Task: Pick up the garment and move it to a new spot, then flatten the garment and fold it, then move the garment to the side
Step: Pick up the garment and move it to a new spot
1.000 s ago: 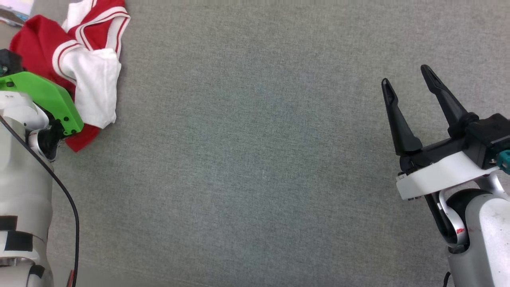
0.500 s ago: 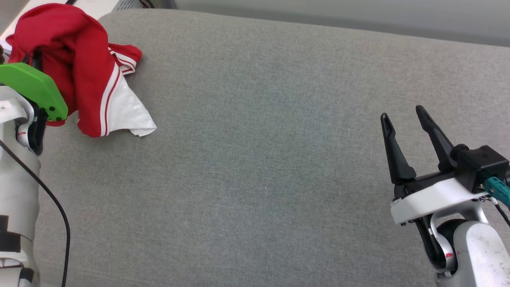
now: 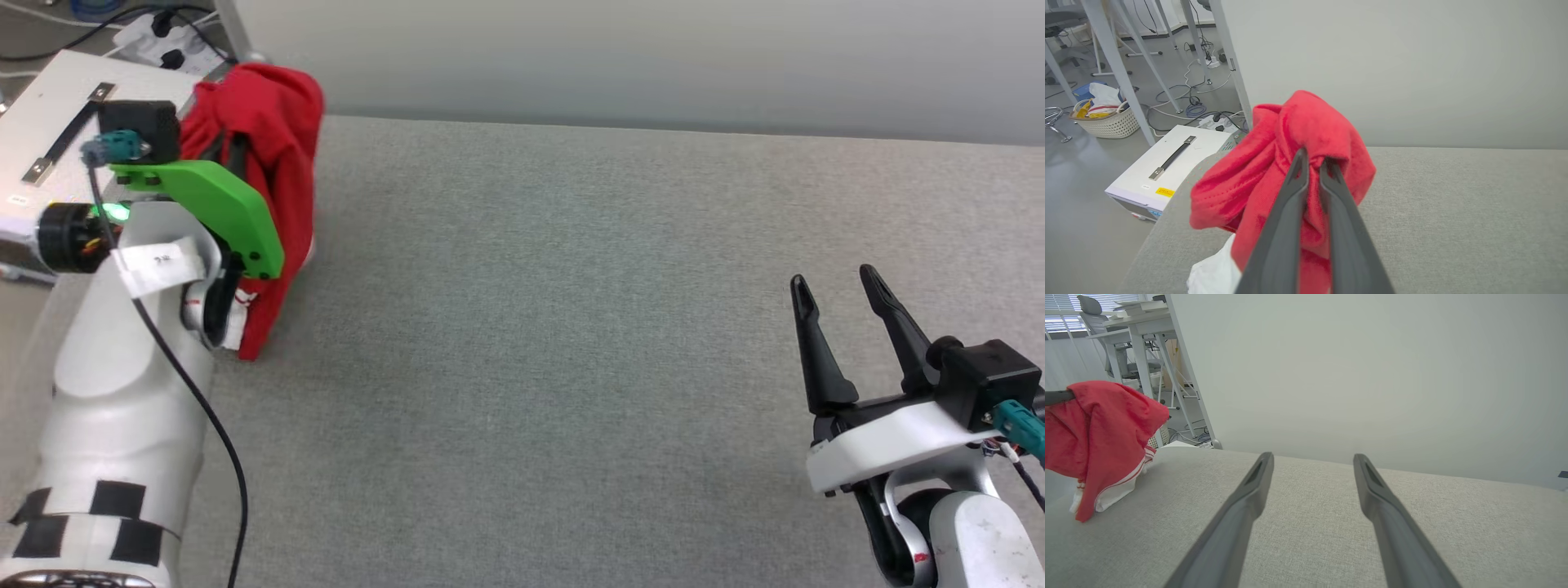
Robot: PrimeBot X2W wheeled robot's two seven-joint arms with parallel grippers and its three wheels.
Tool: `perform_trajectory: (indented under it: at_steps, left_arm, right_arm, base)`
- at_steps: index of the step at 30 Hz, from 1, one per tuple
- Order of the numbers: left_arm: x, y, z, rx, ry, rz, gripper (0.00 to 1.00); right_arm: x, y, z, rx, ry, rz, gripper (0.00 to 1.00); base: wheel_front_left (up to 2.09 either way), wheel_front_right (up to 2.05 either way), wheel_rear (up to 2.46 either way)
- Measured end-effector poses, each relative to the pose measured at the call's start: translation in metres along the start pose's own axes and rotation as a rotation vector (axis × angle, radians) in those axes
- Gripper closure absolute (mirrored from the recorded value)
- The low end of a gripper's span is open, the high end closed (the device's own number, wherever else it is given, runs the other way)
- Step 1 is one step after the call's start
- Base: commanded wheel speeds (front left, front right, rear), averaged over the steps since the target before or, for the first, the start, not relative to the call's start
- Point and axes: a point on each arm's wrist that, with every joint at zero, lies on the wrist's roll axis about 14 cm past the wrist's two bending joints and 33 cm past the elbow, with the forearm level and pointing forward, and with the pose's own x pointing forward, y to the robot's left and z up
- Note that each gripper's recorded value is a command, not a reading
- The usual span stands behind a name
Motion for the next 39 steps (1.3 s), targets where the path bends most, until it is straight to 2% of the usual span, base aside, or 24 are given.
perform_trajectory:
  at_steps: [11, 14, 18, 23, 28, 32, 33, 35, 39]
  left_arm:
    - [-0.012, -0.182, -0.009, -0.066, 0.001, -0.427, 1.00]
    - [-0.024, -0.229, -0.011, -0.126, 0.009, -0.542, 1.00]
    - [-0.042, -0.279, -0.033, -0.167, 0.067, -0.674, 1.00]
    - [-0.072, -0.315, -0.097, -0.185, 0.243, -0.778, 1.00]
    - [-0.091, -0.325, -0.147, -0.247, 0.394, -0.802, 1.00]
    - [-0.096, -0.326, -0.163, -0.295, 0.444, -0.799, 1.00]
    - [-0.099, -0.327, -0.164, -0.302, 0.451, -0.804, 0.73]
    - [-0.101, -0.330, -0.160, -0.308, 0.439, -0.816, 0.00]
    - [-0.100, -0.326, -0.139, -0.288, 0.330, -0.819, 0.00]
  right_arm:
    - [-0.038, -0.045, 0.011, -0.031, -0.004, -0.160, 0.00]
    - [-0.048, -0.058, 0.014, -0.034, -0.010, -0.207, 0.00]
    - [-0.058, -0.072, 0.012, -0.036, -0.002, -0.254, 0.00]
    - [-0.063, -0.082, 0.001, -0.036, 0.029, -0.289, 0.00]
    - [-0.062, -0.092, -0.009, -0.027, 0.051, -0.317, 0.00]
    - [-0.060, -0.096, -0.017, -0.026, 0.071, -0.325, 0.00]
    - [-0.060, -0.096, -0.018, -0.025, 0.075, -0.323, 0.00]
    - [-0.058, -0.094, -0.019, -0.022, 0.075, -0.318, 0.00]
    - [-0.056, -0.090, -0.013, -0.023, 0.058, -0.305, 0.00]
  base:
    - [0.00, 0.00, 0.00]
    - [0.00, 0.00, 0.00]
    - [0.00, 0.00, 0.00]
    - [0.00, 0.00, 0.00]
    - [0.00, 0.00, 0.00]
    - [0.00, 0.00, 0.00]
    - [0.00, 0.00, 0.00]
    - [0.00, 0.00, 0.00]
    - [0.00, 0.00, 0.00]
